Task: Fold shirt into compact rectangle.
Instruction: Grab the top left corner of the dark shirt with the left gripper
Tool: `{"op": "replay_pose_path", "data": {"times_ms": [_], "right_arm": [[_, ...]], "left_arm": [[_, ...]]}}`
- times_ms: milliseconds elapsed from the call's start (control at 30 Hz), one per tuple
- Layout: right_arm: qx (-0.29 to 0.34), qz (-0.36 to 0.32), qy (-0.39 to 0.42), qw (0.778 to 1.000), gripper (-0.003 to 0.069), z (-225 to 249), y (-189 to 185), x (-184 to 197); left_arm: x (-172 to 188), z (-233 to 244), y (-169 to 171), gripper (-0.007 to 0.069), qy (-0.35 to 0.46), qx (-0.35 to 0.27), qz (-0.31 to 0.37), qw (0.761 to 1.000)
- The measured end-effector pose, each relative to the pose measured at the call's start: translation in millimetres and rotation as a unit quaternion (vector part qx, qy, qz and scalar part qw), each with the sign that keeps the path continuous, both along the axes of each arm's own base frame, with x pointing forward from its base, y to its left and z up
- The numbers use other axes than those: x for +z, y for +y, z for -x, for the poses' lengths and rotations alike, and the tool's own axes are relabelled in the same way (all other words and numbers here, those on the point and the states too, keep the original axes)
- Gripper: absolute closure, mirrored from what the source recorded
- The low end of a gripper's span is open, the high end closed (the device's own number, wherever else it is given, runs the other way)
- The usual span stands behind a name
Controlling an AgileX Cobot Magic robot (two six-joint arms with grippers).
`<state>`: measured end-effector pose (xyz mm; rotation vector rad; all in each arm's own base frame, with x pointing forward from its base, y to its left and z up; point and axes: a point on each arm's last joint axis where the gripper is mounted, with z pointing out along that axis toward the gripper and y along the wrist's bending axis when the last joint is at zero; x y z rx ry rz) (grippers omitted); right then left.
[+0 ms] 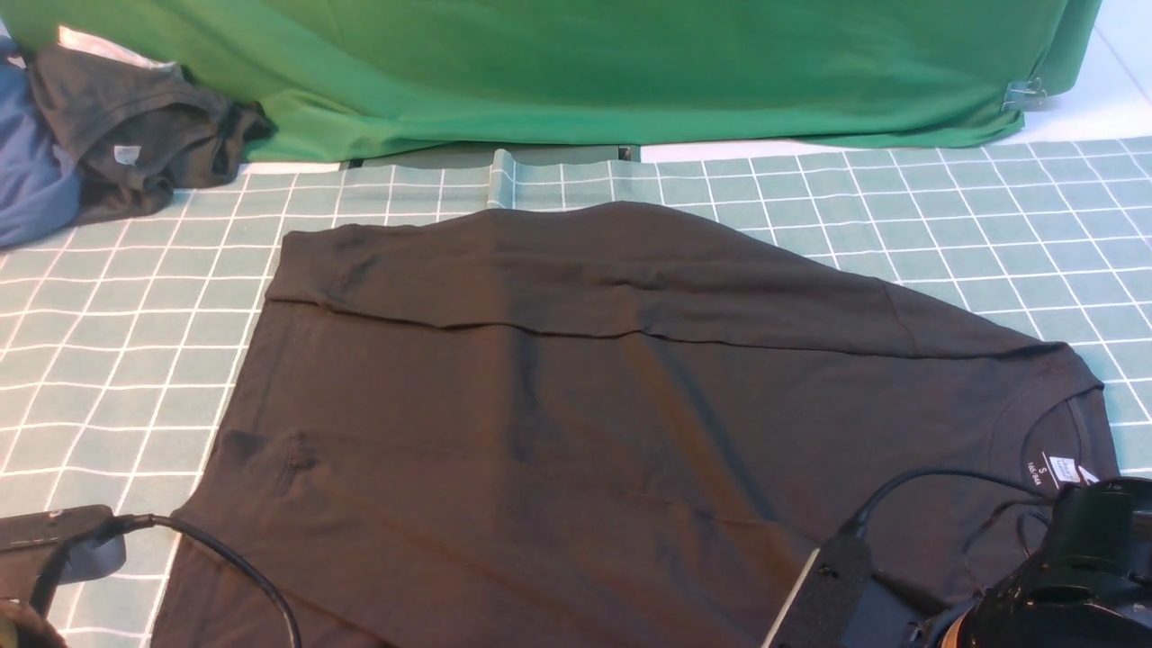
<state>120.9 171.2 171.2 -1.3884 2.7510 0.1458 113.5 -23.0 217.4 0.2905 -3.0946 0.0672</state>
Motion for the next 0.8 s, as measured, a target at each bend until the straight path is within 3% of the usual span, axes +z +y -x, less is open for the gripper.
{"op": "replay_pose_path", "data": {"times_ms": [200, 300, 367, 433, 467, 500, 533, 567, 667, 800], "right_arm": [[-0.024, 0.013, 0.022, 0.999, 0.0181, 8, -8, 26], [-0.026, -0.012, 0.005, 1.0, 0.0183, 9, -10, 42], [-0.026, -0.045, -0.019, 0.998, 0.0197, 11, -12, 59], [-0.03, -0.09, -0.051, 0.994, 0.0262, 11, -13, 78], [-0.036, -0.108, -0.063, 0.992, 0.0326, 11, -13, 86], [-0.036, -0.11, -0.065, 0.991, 0.0337, 10, -13, 87], [-0.039, -0.123, -0.074, 0.989, 0.0408, 9, -13, 94], [-0.041, -0.129, -0.078, 0.988, 0.0474, 9, -13, 97], [-0.043, -0.139, -0.086, 0.986, 0.0609, 6, -12, 102], [-0.044, -0.148, -0.093, 0.984, 0.0637, 5, -10, 103]], "left_arm": [[19, -12, 3, 0.0218, -0.04, -0.013, -0.019, 0.999], [34, -21, 5, 0.0199, -0.072, 0.021, -0.033, 0.997], [48, -33, 6, 0.0227, -0.102, 0.04, -0.042, 0.993], [67, -56, 7, 0.0321, -0.139, 0.051, -0.046, 0.988], [75, -74, 9, 0.0409, -0.154, 0.056, -0.046, 0.985], [76, -76, 9, 0.0423, -0.154, 0.056, -0.047, 0.985], [81, -94, 12, 0.0514, -0.165, 0.052, -0.044, 0.984], [83, -110, 15, 0.0558, -0.172, 0.049, -0.038, 0.983], [82, -159, 25, 0.0608, -0.185, 0.065, -0.003, 0.981], [66, -212, 33, 0.061, -0.193, 0.067, 0.007, 0.979]]}}
